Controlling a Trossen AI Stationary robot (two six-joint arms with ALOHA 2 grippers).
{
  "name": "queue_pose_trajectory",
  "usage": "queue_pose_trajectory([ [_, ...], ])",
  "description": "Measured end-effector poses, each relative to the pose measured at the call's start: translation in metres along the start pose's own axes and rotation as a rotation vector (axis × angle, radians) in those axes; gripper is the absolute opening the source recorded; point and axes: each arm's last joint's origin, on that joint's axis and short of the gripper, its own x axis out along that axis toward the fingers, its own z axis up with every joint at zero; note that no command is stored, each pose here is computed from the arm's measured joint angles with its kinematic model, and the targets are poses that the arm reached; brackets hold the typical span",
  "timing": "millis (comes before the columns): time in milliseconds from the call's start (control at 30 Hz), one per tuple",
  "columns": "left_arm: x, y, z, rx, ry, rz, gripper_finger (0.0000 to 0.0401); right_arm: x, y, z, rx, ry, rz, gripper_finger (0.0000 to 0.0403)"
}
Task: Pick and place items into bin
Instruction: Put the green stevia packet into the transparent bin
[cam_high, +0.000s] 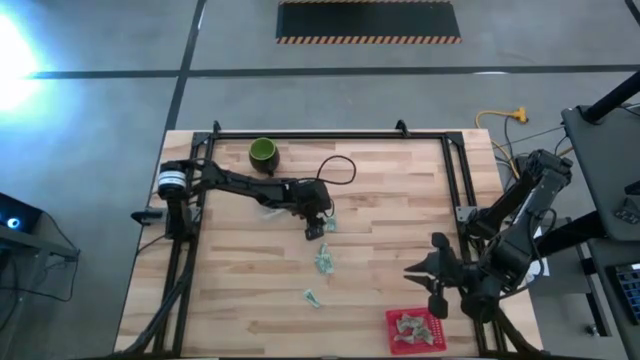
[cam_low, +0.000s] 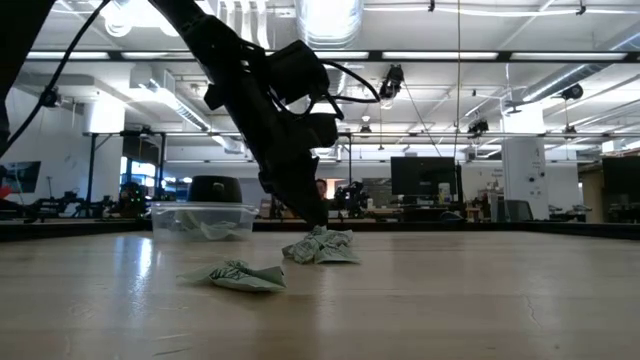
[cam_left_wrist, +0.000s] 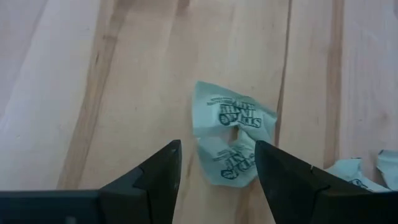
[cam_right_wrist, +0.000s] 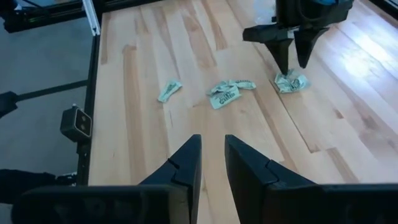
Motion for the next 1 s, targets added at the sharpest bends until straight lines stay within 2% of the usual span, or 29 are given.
queue_pose_trajectory([
  [1000, 0.0078, -0.0067, -0.0092, 0.043, 0.035, -0.009, 0.0187, 0.0029, -0.0023, -0.0023, -0.030, -0.033, -0.051, 0.0059],
])
